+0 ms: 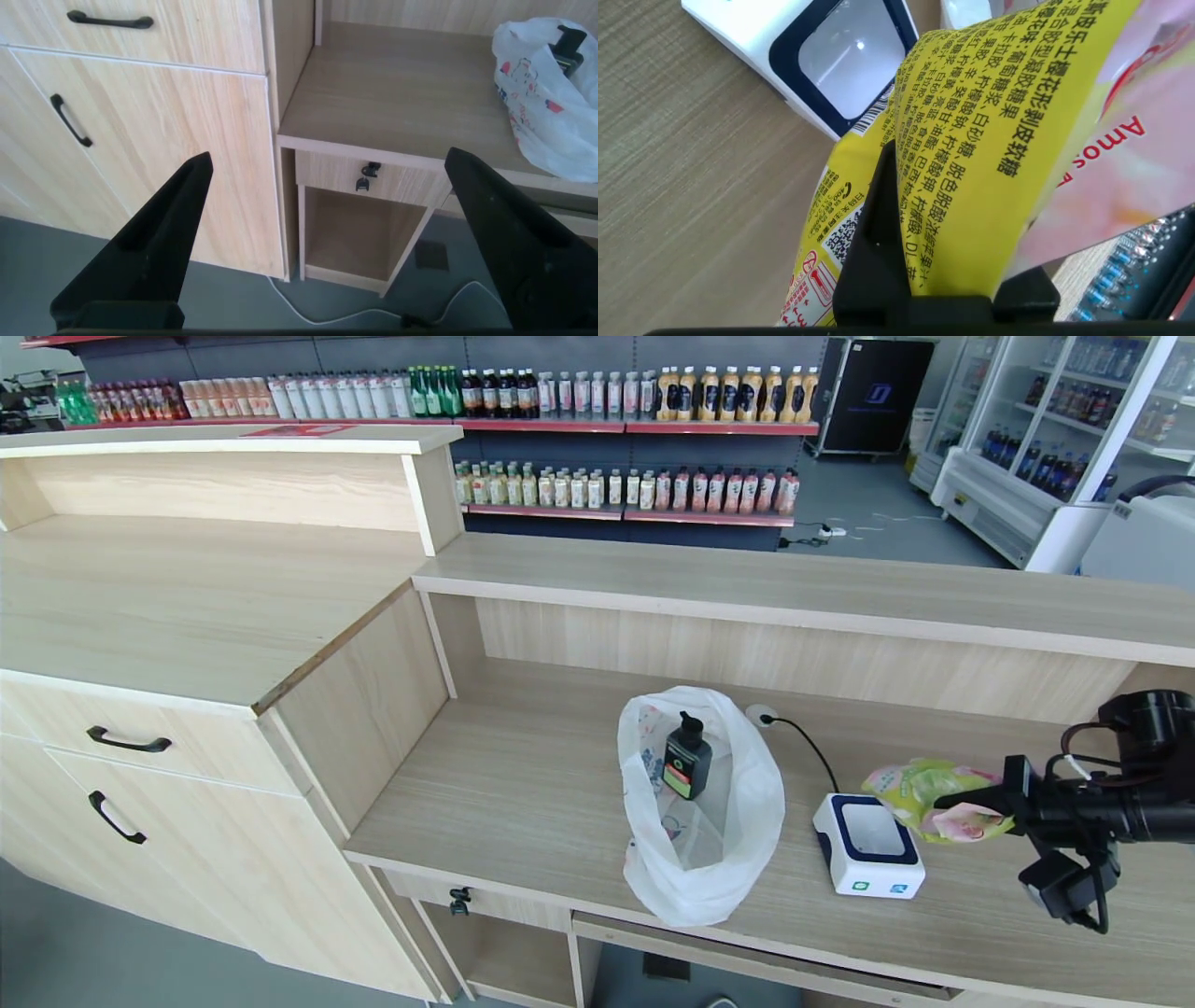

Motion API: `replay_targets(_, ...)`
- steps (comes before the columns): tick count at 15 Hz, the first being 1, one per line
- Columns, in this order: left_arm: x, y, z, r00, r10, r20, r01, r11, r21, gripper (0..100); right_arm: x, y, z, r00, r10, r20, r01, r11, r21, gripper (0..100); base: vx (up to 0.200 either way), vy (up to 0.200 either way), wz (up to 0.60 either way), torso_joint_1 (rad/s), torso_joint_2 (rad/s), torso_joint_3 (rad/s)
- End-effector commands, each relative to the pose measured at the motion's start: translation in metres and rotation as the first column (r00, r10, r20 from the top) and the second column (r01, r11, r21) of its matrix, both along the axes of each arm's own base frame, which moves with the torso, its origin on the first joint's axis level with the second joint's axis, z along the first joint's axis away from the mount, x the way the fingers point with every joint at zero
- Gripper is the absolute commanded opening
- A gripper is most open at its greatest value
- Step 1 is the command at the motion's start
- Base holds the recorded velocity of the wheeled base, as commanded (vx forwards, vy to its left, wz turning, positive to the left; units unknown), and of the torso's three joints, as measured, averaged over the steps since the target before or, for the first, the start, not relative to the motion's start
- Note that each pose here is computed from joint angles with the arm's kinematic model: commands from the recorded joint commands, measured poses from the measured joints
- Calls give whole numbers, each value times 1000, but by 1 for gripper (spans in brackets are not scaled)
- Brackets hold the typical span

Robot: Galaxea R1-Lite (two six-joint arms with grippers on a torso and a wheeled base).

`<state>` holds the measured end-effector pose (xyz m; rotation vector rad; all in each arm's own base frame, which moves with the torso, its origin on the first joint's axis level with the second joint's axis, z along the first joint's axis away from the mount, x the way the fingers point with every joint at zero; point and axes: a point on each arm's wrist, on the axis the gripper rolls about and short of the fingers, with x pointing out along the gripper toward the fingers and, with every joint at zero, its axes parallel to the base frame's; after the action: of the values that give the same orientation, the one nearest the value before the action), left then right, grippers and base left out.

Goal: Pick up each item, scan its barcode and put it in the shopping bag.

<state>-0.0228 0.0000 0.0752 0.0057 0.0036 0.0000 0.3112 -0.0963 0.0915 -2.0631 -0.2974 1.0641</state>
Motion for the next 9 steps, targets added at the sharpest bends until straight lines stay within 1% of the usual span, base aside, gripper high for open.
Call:
replay_targets(1, 0, 0, 0, 1000, 0, 1, 0, 1000, 0, 100, 1, 0, -2, 1000, 12, 5, -12, 1000, -6, 0, 0, 0, 0, 0, 0, 0)
replay_targets(9, 0, 0, 0, 1000, 0, 1, 0, 1000, 0, 100, 6, 3, -12, 999, 33, -13, -33, 999, -8, 0, 0, 0, 0, 0, 0, 0)
